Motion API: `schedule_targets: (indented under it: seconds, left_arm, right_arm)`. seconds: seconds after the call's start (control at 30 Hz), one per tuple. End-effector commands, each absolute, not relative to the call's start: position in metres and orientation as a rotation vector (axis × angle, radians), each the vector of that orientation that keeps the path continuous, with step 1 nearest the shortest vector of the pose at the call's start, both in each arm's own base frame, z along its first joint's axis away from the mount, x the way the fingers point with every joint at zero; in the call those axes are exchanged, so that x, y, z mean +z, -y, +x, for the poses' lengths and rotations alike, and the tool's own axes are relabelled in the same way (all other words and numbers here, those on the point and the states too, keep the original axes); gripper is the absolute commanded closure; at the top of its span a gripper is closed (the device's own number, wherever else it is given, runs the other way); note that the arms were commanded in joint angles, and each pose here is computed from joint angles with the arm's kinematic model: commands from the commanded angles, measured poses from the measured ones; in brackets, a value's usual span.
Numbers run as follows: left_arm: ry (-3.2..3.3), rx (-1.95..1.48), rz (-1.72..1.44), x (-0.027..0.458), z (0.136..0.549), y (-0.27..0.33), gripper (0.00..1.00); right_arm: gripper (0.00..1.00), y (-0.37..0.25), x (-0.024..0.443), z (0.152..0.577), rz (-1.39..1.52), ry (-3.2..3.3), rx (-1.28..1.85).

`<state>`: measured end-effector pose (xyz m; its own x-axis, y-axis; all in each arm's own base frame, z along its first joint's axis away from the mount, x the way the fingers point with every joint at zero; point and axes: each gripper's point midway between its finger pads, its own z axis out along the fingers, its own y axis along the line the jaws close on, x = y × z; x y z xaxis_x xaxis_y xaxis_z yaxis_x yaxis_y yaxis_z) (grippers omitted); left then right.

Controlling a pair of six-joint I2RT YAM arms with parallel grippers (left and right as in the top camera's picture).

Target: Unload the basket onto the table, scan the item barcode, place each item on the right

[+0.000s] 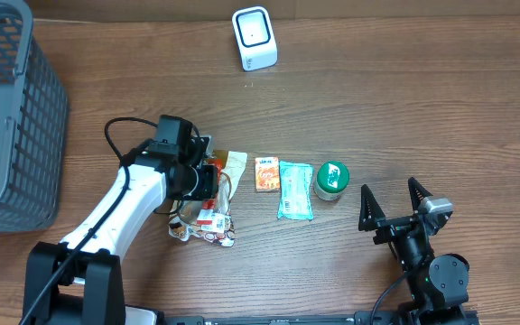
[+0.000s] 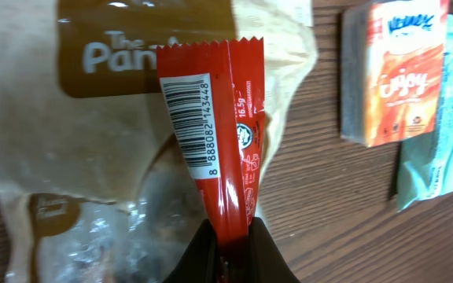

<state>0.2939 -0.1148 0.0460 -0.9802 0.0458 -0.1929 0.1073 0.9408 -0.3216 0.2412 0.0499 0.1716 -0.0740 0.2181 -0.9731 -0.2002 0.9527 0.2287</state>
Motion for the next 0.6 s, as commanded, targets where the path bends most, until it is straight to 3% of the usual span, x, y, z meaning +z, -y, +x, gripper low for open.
schedule_targets:
  seconds: [0.0, 0.33, 0.57]
  left_arm:
    - [-2.934, -0.545, -0.010, 0.045, 0.292, 0.122, 0.96]
    - [-2.917, -0.681, -0.107, 0.052, 0.291, 0.155, 0.92]
    - [-2.885, -0.562, -0.130, 0.050, 0.297, 0.162, 0.92]
  right_arm:
    - [0.00, -0.047, 0.169, 0.242, 0.022, -1.605, 0.331]
    - [0.00, -0.047, 0.169, 0.242, 0.022, -1.605, 0.331]
    - [0.00, -0.047, 0.169, 0.242, 0.022, -1.605, 0.332]
